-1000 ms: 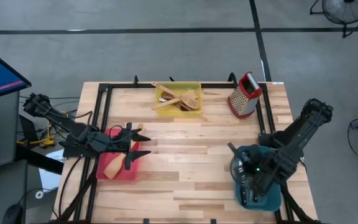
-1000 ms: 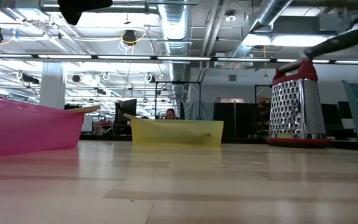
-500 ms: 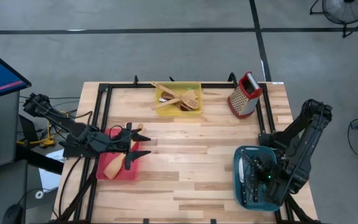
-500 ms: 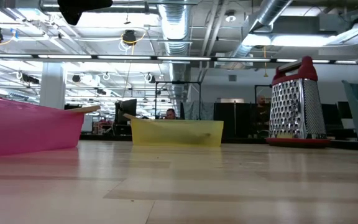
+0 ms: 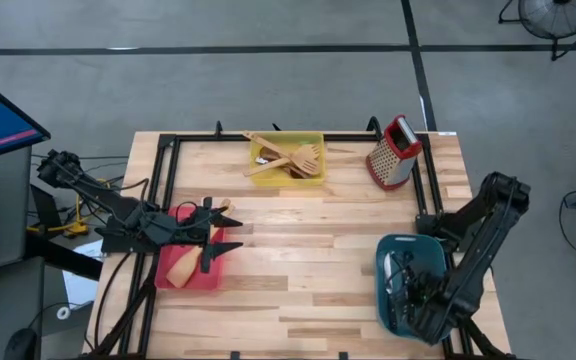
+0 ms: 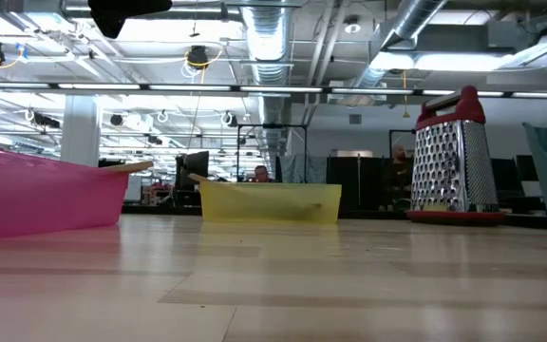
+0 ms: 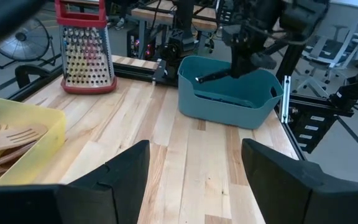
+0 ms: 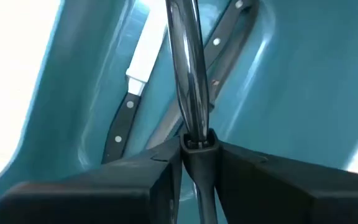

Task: Pick & Place Kitchen Items
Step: Put the black knife into the blue bin

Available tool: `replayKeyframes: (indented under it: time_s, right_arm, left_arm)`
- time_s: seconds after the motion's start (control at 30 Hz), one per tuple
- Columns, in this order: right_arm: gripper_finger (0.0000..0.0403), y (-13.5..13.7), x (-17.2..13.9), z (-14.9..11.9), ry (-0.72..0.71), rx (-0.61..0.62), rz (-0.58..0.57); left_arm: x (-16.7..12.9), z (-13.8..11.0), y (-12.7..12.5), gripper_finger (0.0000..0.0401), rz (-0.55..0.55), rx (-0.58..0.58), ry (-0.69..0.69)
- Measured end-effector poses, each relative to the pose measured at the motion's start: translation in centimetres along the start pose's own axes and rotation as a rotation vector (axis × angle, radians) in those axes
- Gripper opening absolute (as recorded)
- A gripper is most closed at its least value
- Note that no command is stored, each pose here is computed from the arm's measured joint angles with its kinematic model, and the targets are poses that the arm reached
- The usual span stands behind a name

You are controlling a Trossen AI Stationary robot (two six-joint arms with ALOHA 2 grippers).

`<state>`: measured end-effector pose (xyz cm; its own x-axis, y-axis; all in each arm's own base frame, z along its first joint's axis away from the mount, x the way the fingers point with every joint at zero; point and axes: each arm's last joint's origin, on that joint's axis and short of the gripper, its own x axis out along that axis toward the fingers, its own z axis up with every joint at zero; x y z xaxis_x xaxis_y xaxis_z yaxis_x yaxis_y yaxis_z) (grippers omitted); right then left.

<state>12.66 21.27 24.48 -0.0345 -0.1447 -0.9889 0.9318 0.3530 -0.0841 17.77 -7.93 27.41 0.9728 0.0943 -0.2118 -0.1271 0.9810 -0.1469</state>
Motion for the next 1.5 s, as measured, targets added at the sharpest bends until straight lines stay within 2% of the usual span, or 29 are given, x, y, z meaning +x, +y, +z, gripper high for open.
replayKeyframes:
  time_s: [0.6,1.13,1.5]
  right_arm:
    - [0.0071,4.2,5.0,-0.8,-0.065,-0.009,-0.138]
    - [0.0089,4.2,5.3,-0.8,-0.063,-0.008,-0.145]
    - [0.0088,3.7,7.9,-0.7,-0.053,-0.007,-0.128]
  left_arm:
    - [0.0,0.0,0.0,0.0237,0.000,-0.001,-0.001]
    - [0.0,0.0,0.0,0.0237,0.000,-0.002,-0.001]
    - [0.0,0.0,0.0,0.0237,0.000,-0.002,-0.001]
